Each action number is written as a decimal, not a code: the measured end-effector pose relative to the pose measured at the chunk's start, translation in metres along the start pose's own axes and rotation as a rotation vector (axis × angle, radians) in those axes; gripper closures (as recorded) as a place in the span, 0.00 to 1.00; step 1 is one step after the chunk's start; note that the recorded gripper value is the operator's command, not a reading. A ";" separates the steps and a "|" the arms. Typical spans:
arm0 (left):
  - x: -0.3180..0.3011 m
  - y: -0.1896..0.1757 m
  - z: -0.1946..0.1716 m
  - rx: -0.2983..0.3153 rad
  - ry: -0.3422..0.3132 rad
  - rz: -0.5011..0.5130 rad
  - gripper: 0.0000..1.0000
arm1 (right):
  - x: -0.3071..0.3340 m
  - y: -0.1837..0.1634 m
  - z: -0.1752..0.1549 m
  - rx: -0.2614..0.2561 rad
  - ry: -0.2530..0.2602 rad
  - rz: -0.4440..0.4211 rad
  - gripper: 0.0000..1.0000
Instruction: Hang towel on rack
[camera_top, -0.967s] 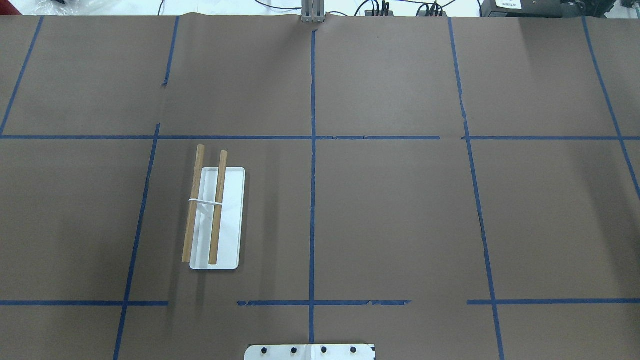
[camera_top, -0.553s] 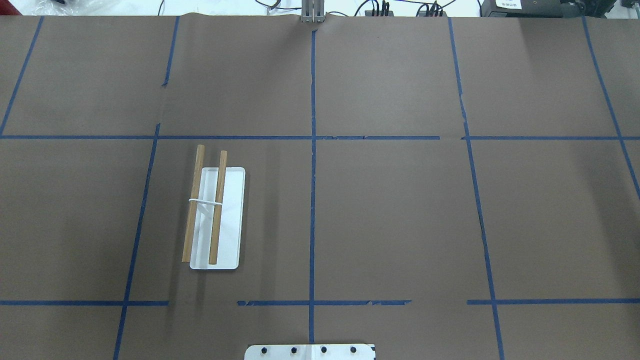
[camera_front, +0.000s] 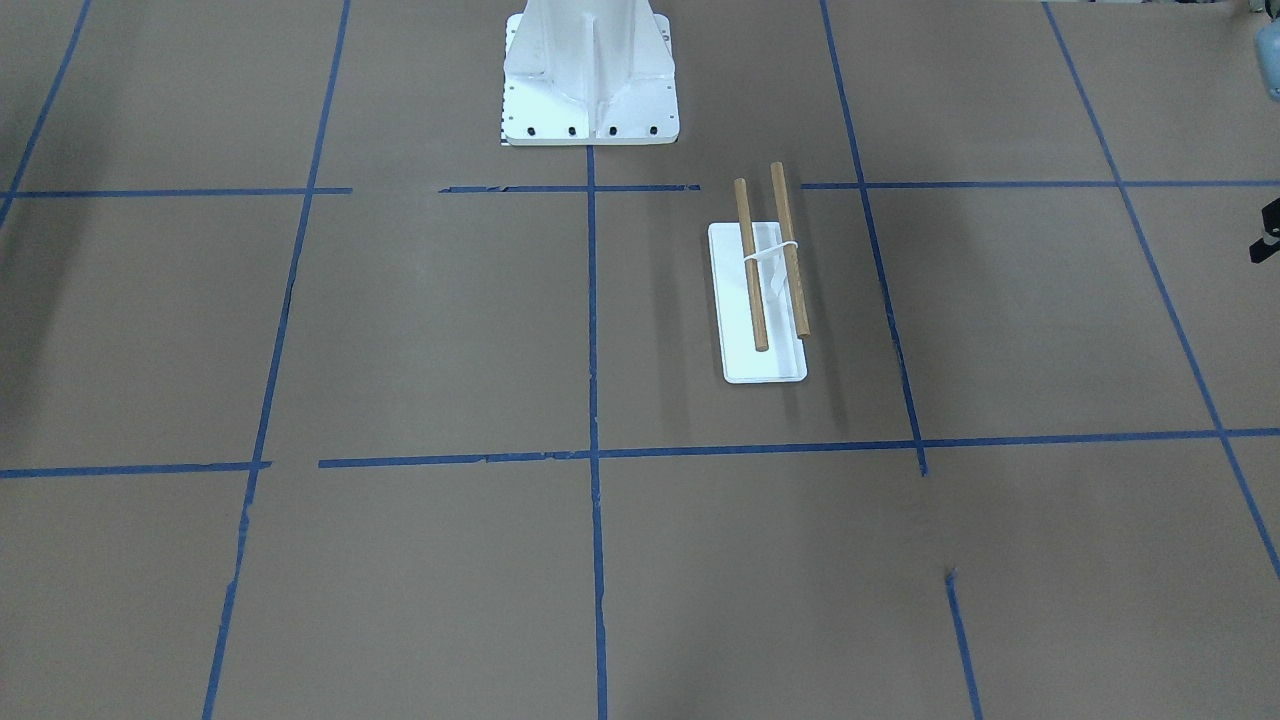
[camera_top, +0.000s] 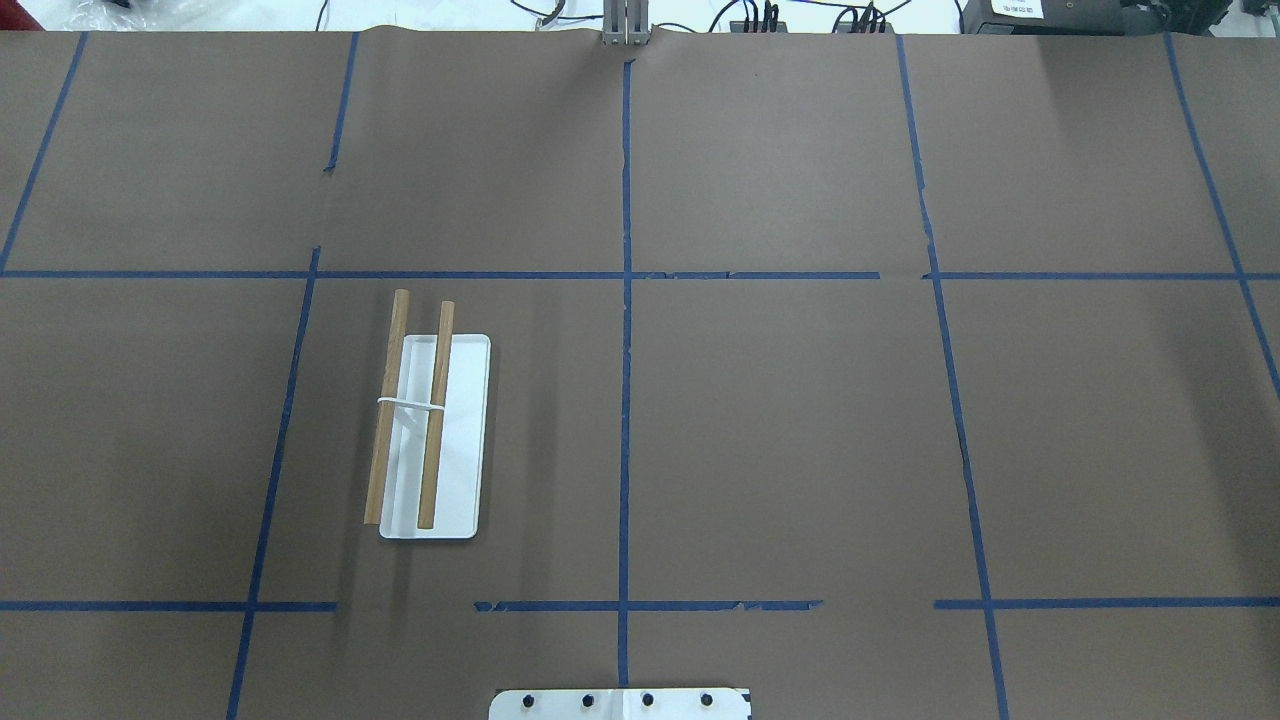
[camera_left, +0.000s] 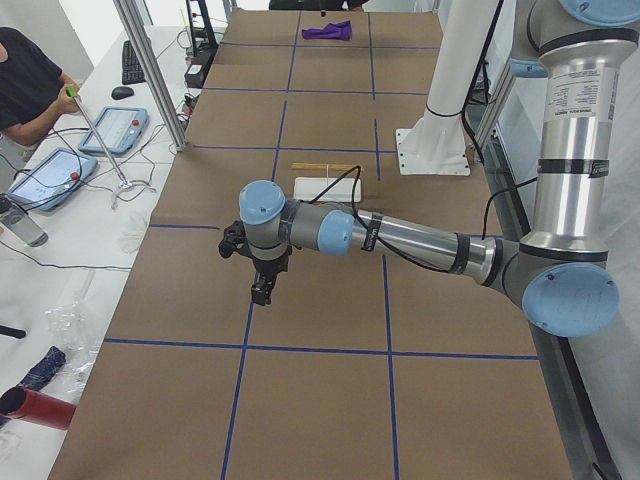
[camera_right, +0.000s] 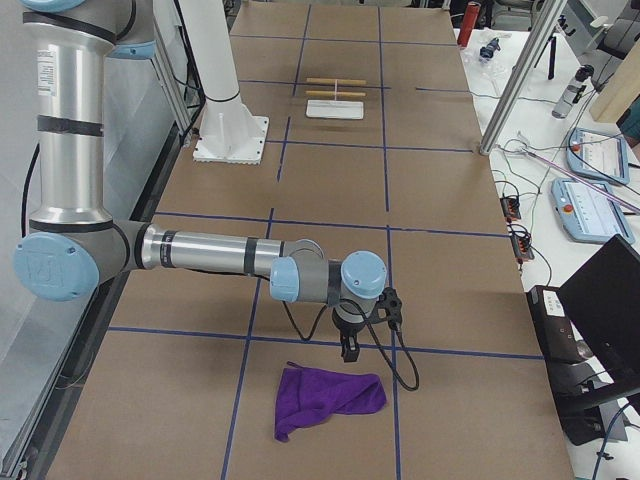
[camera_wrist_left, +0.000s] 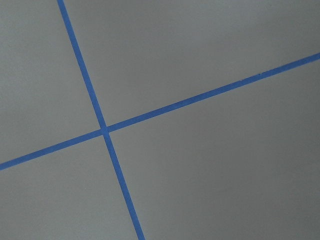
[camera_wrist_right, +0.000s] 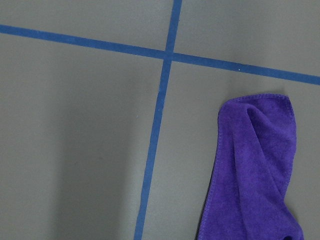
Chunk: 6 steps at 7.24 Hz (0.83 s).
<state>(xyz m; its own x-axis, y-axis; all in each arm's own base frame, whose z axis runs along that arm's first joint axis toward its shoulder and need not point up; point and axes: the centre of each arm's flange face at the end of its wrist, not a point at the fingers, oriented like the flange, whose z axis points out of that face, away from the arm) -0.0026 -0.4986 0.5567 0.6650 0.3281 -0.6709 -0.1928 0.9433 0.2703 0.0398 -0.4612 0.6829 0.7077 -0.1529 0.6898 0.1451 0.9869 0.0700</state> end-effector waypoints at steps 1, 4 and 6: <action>0.000 0.003 0.002 -0.003 0.010 -0.007 0.00 | -0.001 -0.001 -0.001 0.008 0.000 -0.006 0.00; 0.002 0.005 0.003 0.002 0.046 -0.015 0.00 | -0.004 -0.005 -0.001 0.021 -0.003 -0.019 0.00; 0.003 0.005 0.003 0.003 0.049 -0.013 0.00 | -0.005 -0.031 0.016 0.002 0.000 -0.003 0.04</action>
<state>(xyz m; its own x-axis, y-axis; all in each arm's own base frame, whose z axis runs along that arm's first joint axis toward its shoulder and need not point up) 0.0004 -0.4935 0.5582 0.6309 0.3181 -0.7077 -0.1819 0.9473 0.2636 0.0205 -0.4903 0.6892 0.7072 -0.1563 0.6895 0.1464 0.9865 0.0735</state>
